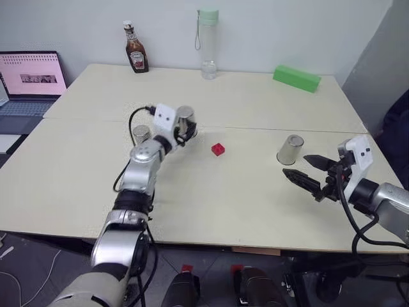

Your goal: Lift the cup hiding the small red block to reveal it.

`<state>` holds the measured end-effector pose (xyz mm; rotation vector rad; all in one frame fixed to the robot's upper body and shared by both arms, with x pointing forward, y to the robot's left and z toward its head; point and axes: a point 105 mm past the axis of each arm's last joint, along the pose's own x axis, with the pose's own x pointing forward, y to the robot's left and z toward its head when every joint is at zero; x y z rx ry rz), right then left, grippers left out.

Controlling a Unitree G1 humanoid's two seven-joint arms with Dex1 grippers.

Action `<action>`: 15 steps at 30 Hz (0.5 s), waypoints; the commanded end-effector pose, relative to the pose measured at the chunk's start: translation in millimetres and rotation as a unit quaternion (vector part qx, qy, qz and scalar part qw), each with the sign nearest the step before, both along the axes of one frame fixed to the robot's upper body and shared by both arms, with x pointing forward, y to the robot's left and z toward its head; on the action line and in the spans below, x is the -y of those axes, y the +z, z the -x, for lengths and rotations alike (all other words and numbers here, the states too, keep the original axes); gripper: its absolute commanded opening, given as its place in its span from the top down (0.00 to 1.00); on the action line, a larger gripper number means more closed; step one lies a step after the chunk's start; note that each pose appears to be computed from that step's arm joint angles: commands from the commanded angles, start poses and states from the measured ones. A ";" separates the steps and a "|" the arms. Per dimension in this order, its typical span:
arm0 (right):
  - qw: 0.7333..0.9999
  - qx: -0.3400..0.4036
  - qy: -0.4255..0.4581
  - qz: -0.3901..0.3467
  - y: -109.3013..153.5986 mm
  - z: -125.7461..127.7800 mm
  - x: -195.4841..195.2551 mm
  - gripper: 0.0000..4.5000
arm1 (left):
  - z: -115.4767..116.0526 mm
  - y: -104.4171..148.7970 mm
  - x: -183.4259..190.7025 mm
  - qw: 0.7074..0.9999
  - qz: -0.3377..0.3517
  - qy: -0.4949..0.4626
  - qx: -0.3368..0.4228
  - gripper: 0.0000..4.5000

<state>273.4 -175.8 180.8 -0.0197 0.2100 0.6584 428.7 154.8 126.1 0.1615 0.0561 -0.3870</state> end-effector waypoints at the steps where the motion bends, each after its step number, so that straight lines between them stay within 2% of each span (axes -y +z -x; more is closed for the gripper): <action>1: 0.999 0.027 0.017 -0.004 12.4 -2.2 -5.8 0.00 | 1.6 9.1 14.0 1.000 0.009 -0.025 0.016 0.39; 3: 0.999 0.028 0.020 -0.003 13.7 -3.9 -6.3 0.00 | -0.6 3.2 15.3 1.000 0.009 -0.023 0.010 0.23; 5: 0.999 0.027 0.022 -0.001 13.8 -4.9 -6.8 0.00 | -2.9 0.8 15.7 1.000 0.016 -0.024 0.003 0.18; 8: 0.999 0.026 0.026 -0.002 13.2 -5.2 -8.4 0.00 | -3.5 -0.9 16.6 0.999 0.013 -0.031 0.000 0.03; 15: 0.999 0.016 0.032 -0.001 7.3 -3.3 -9.5 0.00 | 11.8 18.2 5.9 0.999 -0.005 -0.048 -0.006 0.01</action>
